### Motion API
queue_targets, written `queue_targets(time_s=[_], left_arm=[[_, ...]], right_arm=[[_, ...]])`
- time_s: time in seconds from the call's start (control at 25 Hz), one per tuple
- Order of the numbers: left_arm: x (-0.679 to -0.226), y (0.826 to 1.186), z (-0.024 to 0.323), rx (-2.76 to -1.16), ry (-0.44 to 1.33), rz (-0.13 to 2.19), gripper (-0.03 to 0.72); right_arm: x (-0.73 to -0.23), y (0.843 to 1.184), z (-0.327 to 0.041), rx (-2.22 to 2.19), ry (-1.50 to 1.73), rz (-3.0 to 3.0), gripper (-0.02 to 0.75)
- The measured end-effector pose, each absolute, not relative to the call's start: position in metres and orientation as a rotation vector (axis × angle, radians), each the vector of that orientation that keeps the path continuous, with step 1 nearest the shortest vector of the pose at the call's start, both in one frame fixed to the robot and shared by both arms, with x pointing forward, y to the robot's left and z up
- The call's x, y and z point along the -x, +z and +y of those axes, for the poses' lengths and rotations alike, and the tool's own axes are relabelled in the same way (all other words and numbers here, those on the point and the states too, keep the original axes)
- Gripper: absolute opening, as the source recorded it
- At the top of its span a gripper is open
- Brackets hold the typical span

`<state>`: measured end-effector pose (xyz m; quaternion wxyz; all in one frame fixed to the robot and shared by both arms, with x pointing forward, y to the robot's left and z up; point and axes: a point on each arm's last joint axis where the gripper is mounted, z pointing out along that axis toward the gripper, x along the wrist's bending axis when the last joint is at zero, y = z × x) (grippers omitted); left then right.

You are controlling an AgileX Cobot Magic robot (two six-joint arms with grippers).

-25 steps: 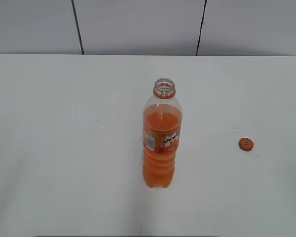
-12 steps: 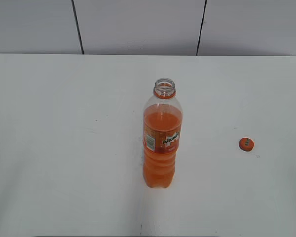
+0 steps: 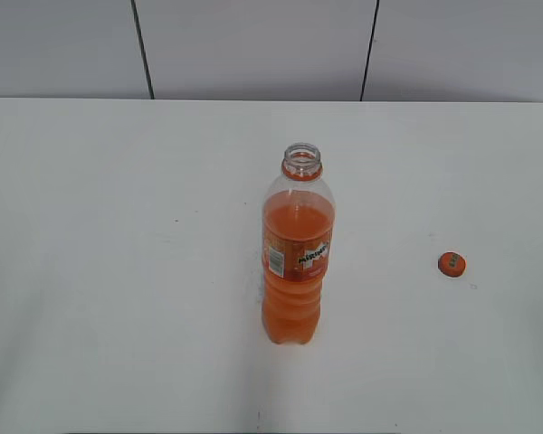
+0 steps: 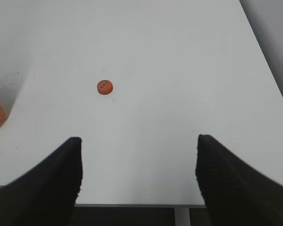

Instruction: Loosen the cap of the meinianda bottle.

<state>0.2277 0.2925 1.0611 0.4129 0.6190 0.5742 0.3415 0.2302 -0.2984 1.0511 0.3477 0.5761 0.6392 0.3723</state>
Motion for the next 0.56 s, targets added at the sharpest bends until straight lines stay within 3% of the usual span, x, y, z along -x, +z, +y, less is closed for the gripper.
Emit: queue_targets(time_s=[0.56], left_arm=[[-0.2277,1.0611,0.2925,-1.557,0.859,1.444,0.552]], right_arm=[[-0.2302,1.0511,-0.2984,-1.494,0.966,1.657,0.562]])
